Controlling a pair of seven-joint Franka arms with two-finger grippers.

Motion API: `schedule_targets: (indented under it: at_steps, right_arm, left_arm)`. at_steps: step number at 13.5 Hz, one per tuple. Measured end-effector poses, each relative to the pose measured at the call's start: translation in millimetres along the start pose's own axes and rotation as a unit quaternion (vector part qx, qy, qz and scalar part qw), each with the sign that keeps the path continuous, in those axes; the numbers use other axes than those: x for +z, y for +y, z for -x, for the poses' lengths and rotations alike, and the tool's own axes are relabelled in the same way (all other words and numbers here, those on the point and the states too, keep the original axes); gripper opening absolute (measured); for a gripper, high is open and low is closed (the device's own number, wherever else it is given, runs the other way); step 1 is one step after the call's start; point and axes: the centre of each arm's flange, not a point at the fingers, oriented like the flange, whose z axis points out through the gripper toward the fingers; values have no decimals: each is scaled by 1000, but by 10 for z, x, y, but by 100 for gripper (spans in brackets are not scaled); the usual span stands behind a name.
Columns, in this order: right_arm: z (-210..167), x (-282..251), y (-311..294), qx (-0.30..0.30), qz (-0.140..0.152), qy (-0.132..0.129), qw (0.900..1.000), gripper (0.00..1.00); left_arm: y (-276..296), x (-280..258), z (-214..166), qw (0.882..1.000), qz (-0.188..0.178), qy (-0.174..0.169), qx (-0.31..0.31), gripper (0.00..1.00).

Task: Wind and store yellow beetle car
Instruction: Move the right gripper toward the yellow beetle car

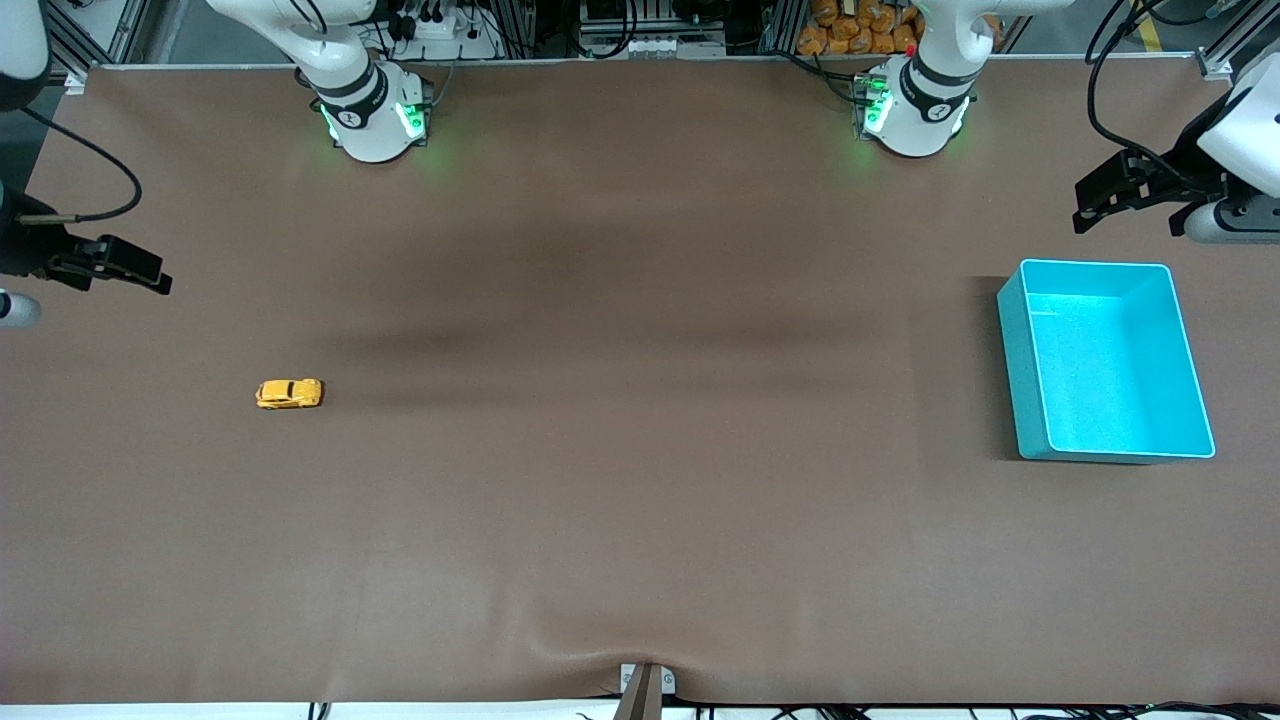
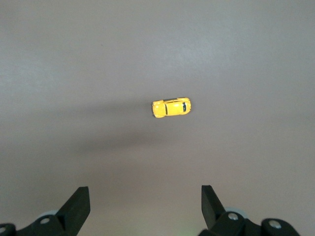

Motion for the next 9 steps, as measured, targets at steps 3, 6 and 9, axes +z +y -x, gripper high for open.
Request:
schedule_targets:
  at_steps: [3,6,9]
  right_arm:
    - [-87,219,269,30,-2,-27,999,100]
    - [-187,449,467,100,-2,-48,994,100]
    - [-346,740,385,222,4,-49,974,100]
  left_arm:
    - [-14,0,-1,1000,0,0,-1,100]
    - [-19,-1,-1,1000,0,0,-2,100]
    - [-21,-2,-2,1000,0,1,-2,100]
